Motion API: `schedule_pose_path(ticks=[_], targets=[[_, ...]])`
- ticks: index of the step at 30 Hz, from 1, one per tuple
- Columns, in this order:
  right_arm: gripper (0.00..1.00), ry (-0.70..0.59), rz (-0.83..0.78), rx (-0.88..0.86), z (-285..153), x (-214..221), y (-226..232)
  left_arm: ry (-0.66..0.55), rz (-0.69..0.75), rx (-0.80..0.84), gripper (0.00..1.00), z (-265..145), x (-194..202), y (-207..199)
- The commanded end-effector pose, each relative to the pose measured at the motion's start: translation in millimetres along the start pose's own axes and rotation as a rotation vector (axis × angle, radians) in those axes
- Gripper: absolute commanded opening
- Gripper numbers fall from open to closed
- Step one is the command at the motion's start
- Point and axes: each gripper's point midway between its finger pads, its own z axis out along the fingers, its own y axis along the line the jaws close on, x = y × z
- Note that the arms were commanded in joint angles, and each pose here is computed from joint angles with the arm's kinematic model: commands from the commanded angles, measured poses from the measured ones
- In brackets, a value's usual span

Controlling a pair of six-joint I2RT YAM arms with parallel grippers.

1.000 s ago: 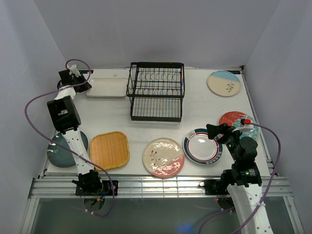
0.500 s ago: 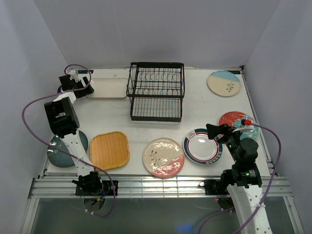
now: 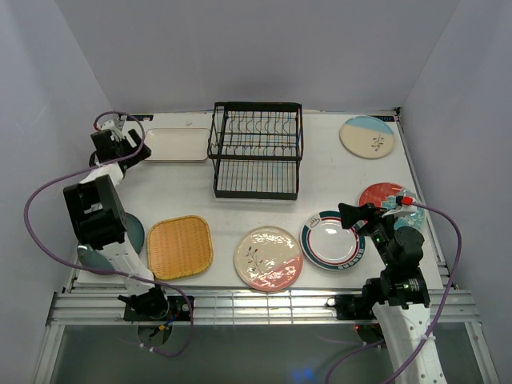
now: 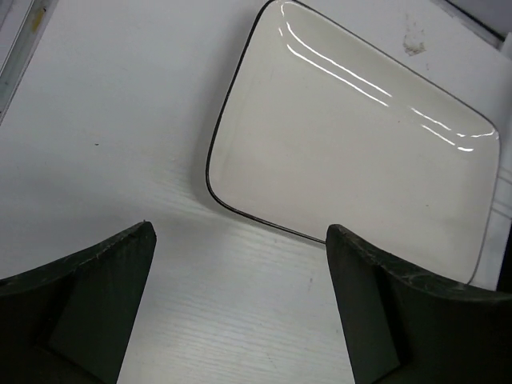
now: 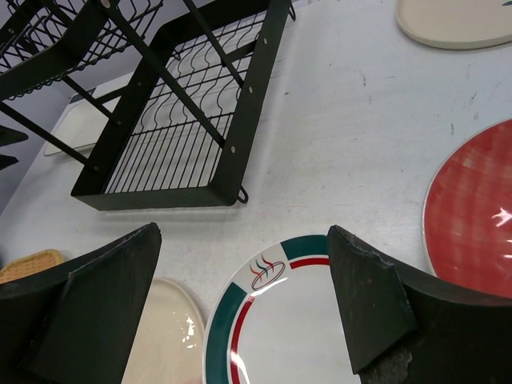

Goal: Load the plates into the dish rack
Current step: Move the plate to the center of the board, then pick up the plate at the center of the board.

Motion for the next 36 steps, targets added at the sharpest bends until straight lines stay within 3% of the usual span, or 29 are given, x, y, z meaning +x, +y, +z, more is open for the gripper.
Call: schedule_pose_path(ticks=[1,6,9,11,12,16,21,36], targets=[[0.90,-0.031,-0.025,-0.010,-1.2,-9.6,3.3,-0.109,-0.093,-0.017,0.98,-30.6,-37.8,-11.0],[0.90,-0.039,-0.023,-0.010,-1.5,-11.0,3.6,-0.044,-0.292,-0.166,0.98,-47.2,-27.6,2.3],[0.90,-0.037,-0.019,-0.021,-0.9,-10.3,5.5,-0.028,-0.388,-0.163,0.91,-58.5,-20.0,-4.3],[0.90,-0.036,-0.015,-0.024,-0.4,-9.9,6.0,-0.038,-0.448,-0.122,0.92,-67.1,-13.5,-13.4],[0.90,-0.037,-0.014,-0.023,0.0,-9.8,5.5,-0.045,-0.466,-0.107,0.98,-69.9,-11.2,-16.7],[0.90,-0.036,-0.012,-0.027,-0.2,-9.7,6.5,-0.128,-0.566,-0.029,0.98,-87.6,-7.4,-29.3],[0.90,-0.039,-0.009,-0.031,-0.6,-9.7,7.0,-0.120,-0.739,0.035,0.98,-103.8,15.0,-42.3],[0.90,-0.042,-0.004,-0.034,-0.2,-9.7,7.5,-0.047,-0.770,-0.080,0.98,-73.3,40.0,-68.6]])
